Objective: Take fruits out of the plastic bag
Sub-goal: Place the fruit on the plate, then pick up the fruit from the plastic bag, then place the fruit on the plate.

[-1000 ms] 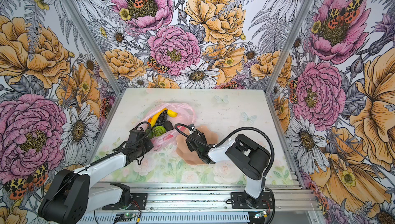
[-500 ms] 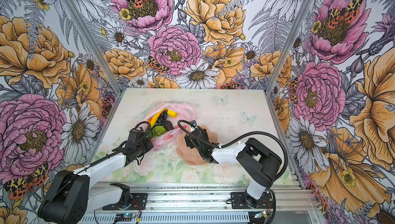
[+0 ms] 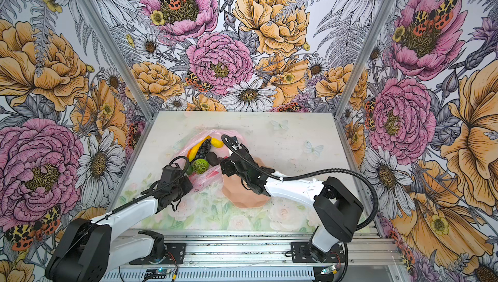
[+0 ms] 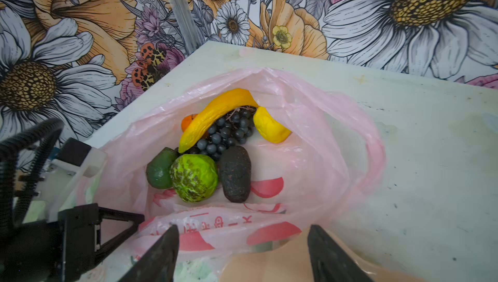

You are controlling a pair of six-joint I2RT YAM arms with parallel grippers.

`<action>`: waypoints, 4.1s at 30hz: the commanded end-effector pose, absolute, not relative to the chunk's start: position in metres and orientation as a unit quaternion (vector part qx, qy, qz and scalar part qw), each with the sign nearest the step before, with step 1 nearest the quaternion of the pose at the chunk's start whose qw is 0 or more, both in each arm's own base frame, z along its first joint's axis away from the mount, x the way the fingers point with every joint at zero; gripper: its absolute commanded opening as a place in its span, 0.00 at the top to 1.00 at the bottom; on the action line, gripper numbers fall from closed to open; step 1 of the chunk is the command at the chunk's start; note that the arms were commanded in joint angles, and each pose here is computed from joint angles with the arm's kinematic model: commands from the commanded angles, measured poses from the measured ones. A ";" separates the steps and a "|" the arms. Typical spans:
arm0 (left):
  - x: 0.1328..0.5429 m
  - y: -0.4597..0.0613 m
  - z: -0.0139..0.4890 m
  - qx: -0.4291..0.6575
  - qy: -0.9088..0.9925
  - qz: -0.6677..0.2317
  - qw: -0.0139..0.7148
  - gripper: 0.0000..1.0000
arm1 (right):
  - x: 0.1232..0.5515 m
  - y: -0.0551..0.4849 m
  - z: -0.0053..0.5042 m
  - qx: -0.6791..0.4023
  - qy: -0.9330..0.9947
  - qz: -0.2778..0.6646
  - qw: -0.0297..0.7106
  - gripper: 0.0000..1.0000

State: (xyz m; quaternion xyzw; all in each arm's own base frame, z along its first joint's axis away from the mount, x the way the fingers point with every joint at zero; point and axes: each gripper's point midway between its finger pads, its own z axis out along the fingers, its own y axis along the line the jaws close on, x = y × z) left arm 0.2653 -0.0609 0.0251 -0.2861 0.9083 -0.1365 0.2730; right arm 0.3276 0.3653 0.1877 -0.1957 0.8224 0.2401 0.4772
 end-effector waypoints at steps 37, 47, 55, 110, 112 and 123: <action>0.256 -0.057 0.019 -0.312 0.893 -0.158 0.282 1.00 | 0.376 0.484 0.044 -0.163 0.900 0.251 0.318 0.30; 0.255 -0.058 0.018 -0.307 0.896 -0.158 0.279 1.00 | 0.402 0.504 0.048 -0.201 0.880 0.249 0.349 0.19; 0.256 -0.058 0.019 -0.306 0.896 -0.158 0.280 1.00 | 0.416 0.517 0.045 -0.216 0.871 0.259 0.357 0.18; 0.287 -0.056 0.044 -0.259 0.911 -0.131 0.292 1.00 | 0.292 0.302 0.139 -0.262 0.901 -0.009 0.345 0.46; 0.288 -0.055 0.045 -0.258 0.911 -0.130 0.294 1.00 | 0.283 0.293 0.131 -0.263 0.906 -0.022 0.331 0.46; 0.289 -0.055 0.042 -0.258 0.913 -0.131 0.288 1.00 | 0.264 0.259 0.095 -0.238 0.926 -0.061 0.287 0.46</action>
